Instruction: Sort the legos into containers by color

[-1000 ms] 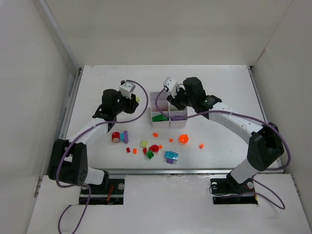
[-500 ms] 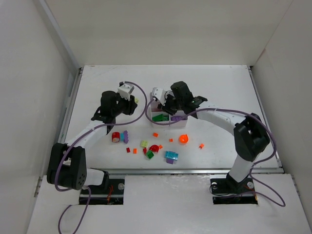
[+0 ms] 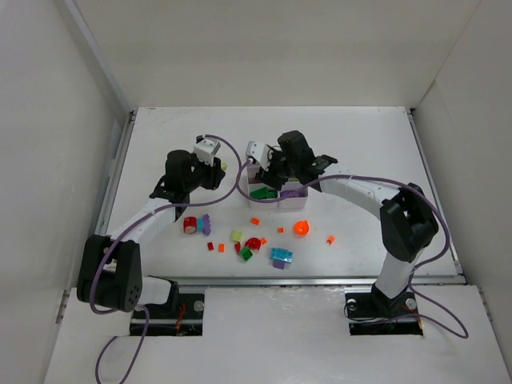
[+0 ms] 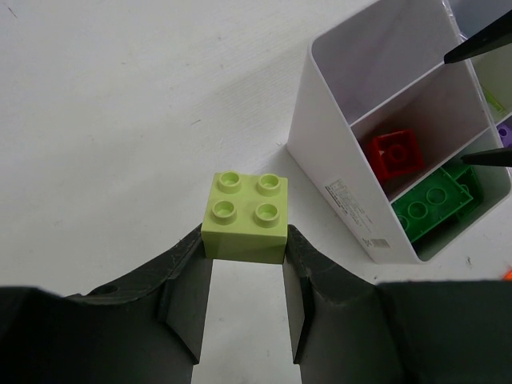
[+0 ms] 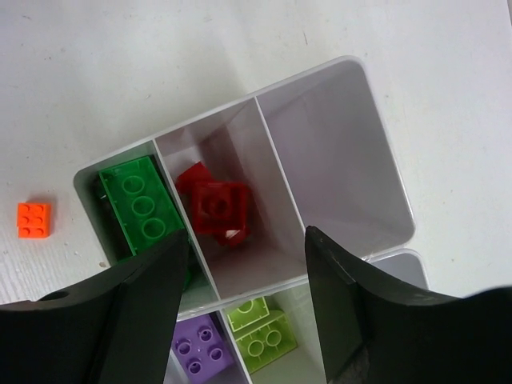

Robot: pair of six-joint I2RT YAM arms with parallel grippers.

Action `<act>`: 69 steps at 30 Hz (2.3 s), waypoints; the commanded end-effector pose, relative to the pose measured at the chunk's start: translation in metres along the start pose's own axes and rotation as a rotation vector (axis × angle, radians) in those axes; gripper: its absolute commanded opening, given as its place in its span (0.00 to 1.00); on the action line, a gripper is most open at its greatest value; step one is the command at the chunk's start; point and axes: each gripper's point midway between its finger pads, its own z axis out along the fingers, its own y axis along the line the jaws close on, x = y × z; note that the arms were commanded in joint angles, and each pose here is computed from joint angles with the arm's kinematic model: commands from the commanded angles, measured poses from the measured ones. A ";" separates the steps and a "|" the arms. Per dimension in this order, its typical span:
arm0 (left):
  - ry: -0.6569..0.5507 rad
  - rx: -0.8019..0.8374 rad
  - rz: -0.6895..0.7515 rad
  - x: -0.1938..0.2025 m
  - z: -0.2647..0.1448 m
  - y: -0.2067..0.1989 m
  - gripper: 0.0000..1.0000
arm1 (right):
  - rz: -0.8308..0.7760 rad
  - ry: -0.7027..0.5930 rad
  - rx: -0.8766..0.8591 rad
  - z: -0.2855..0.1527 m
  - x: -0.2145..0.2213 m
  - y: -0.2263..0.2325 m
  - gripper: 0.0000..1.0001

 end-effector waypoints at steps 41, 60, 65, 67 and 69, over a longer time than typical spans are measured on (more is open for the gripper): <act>-0.228 0.685 0.605 -0.079 0.087 -0.201 0.00 | 0.445 -0.144 0.694 -0.181 0.048 -0.115 0.67; -0.097 0.660 0.549 -0.050 0.109 -0.202 0.26 | 0.422 -0.137 0.641 -0.167 0.055 -0.124 0.67; -0.108 0.597 0.492 -0.057 0.114 -0.196 0.39 | 0.429 -0.145 0.633 -0.166 0.053 -0.123 0.67; -0.103 0.583 0.484 -0.057 0.115 -0.194 0.45 | 0.413 -0.157 0.629 -0.170 0.049 -0.123 0.67; -0.103 0.583 0.484 -0.057 0.115 -0.194 0.53 | 0.413 -0.157 0.629 -0.171 0.050 -0.121 0.68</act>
